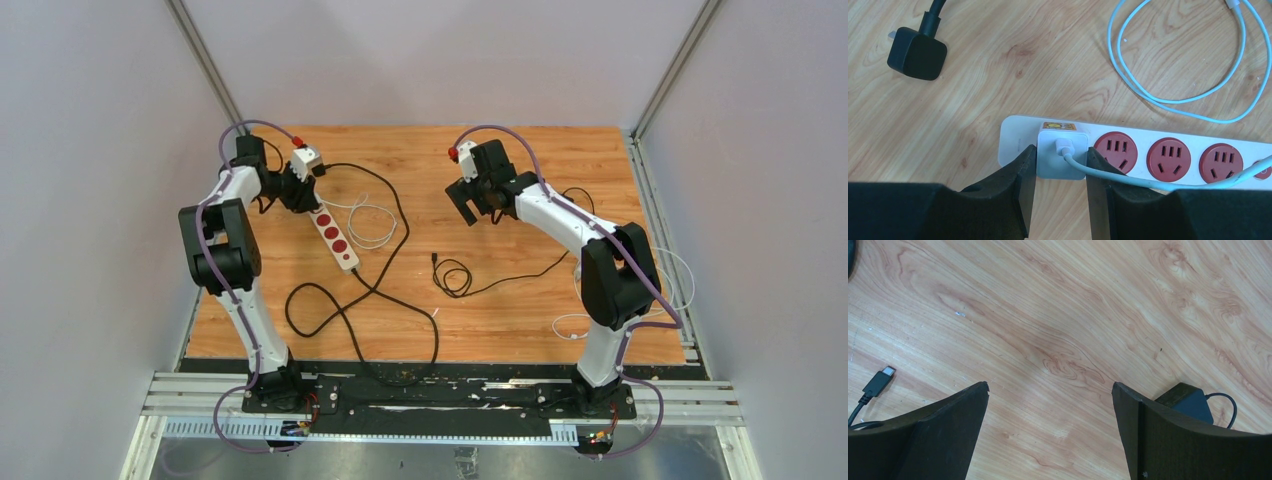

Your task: Insert the plug

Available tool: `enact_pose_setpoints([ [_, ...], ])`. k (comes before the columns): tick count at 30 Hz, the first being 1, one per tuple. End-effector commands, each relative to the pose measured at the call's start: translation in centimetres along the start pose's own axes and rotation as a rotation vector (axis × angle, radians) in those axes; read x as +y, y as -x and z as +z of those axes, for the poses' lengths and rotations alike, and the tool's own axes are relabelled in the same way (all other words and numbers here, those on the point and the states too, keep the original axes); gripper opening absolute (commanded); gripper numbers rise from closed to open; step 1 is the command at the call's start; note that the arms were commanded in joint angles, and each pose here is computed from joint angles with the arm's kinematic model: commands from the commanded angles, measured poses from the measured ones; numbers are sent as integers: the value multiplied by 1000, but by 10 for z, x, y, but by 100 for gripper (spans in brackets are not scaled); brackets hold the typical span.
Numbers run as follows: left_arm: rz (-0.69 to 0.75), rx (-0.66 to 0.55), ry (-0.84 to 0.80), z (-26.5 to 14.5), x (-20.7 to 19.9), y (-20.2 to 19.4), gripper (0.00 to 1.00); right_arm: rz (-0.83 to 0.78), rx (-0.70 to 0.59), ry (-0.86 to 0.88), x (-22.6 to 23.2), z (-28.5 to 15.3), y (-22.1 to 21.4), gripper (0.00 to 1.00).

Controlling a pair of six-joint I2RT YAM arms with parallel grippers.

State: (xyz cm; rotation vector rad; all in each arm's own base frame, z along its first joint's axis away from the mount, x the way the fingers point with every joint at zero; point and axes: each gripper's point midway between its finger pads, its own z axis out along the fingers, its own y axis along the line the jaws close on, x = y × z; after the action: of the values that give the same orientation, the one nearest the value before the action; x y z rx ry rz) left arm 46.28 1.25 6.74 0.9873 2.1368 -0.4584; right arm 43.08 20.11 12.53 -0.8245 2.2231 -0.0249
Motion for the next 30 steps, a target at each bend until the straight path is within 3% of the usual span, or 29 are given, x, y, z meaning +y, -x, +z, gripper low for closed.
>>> enact_pose_setpoints([
  [1, -143, 235, -63, 17, -25, -73, 0, -31, -37, -29, -4, -10, 12, 100],
  [22, -68, 439, 1, 23, -30, -85, 0, -64, -23, -137, -24, -28, -3, 100],
  [30, -64, 402, -10, 24, -32, -75, 0, -71, -37, -148, -26, -33, -1, 100],
])
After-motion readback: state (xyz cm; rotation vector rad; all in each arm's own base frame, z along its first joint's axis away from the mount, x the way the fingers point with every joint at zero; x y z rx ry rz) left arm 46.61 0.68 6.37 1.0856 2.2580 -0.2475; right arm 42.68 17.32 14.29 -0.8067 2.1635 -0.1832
